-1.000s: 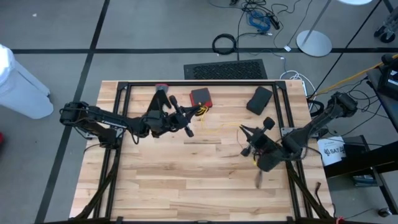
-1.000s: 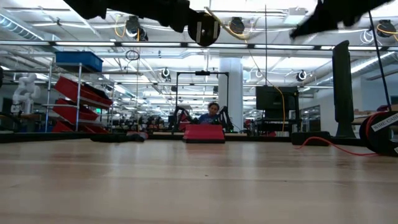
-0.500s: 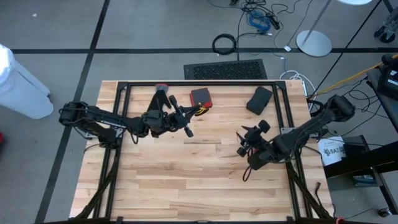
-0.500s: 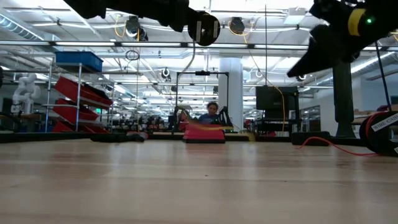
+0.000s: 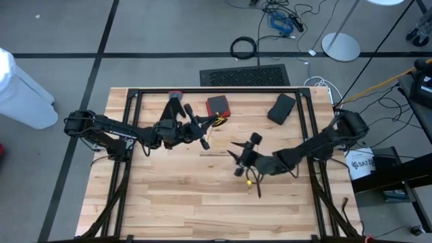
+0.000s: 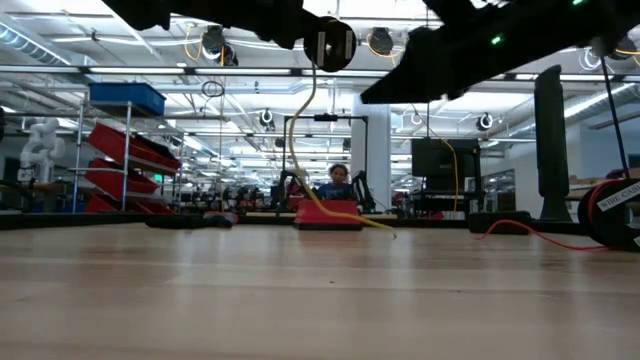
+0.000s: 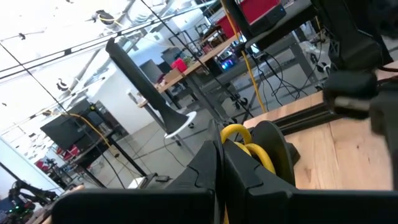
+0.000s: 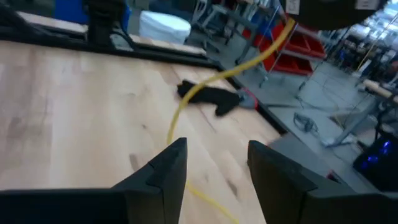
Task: Coil cords
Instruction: Uncoil the yellow wire from the spool
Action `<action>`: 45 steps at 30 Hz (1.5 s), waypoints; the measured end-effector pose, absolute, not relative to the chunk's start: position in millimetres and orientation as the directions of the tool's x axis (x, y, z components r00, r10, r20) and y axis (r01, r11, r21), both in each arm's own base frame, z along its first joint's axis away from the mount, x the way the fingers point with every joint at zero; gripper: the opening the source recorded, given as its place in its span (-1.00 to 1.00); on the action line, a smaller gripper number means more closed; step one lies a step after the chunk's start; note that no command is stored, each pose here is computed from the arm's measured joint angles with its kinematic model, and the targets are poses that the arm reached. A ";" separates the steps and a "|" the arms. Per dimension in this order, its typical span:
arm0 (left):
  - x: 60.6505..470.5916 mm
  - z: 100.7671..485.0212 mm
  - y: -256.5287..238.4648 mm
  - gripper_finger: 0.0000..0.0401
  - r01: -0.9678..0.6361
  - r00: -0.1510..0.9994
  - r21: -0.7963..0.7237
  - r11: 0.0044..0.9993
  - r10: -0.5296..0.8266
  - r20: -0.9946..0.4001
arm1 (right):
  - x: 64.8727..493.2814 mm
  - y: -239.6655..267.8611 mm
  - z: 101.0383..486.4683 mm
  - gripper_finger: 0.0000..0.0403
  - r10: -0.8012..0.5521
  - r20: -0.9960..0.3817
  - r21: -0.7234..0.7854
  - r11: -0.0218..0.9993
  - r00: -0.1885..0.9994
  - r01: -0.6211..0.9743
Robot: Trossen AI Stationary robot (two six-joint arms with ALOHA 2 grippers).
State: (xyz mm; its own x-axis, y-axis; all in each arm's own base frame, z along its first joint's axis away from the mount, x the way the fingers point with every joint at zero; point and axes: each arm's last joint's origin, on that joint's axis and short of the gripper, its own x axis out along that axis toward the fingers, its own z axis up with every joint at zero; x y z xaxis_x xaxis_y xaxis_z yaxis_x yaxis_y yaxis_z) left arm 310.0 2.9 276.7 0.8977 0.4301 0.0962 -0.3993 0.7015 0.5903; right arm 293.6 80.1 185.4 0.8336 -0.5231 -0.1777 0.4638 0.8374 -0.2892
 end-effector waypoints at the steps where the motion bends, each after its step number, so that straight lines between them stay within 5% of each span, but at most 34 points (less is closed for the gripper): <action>1: 310.0 276.8 2.4 -0.96 -0.398 0.898 0.590 0.702 0.428 0.097 | 298.3 75.7 183.7 -0.23 -0.523 -0.159 -0.290 0.835 0.837 0.467; 14: 310.0 276.6 -1.8 -0.96 -0.387 0.905 0.589 0.709 0.414 0.096 | 324.2 7.2 191.4 -0.23 -0.378 0.021 -0.040 0.925 0.926 0.378; 30: 310.6 277.4 -3.1 -0.96 -0.361 0.924 0.550 0.753 0.368 0.104 | 332.2 -15.3 195.1 -0.25 -0.301 0.060 0.047 0.953 0.952 0.298; 35: 310.6 277.5 -3.1 -0.96 -0.362 0.924 0.550 0.753 0.368 0.105 | 349.0 -15.1 184.8 -0.46 -0.298 0.037 0.032 0.954 0.954 0.297; 41: 310.6 272.8 -1.1 -0.95 -0.367 0.910 0.571 0.734 0.411 0.058 | 352.3 -10.7 179.4 -0.94 -0.318 0.028 0.011 0.948 0.948 0.318; 45: 310.5 270.6 -0.4 -0.95 -0.363 0.903 0.597 0.716 0.428 0.036 | 351.4 -0.1 180.7 -0.96 -0.344 0.027 -0.028 0.938 0.939 0.345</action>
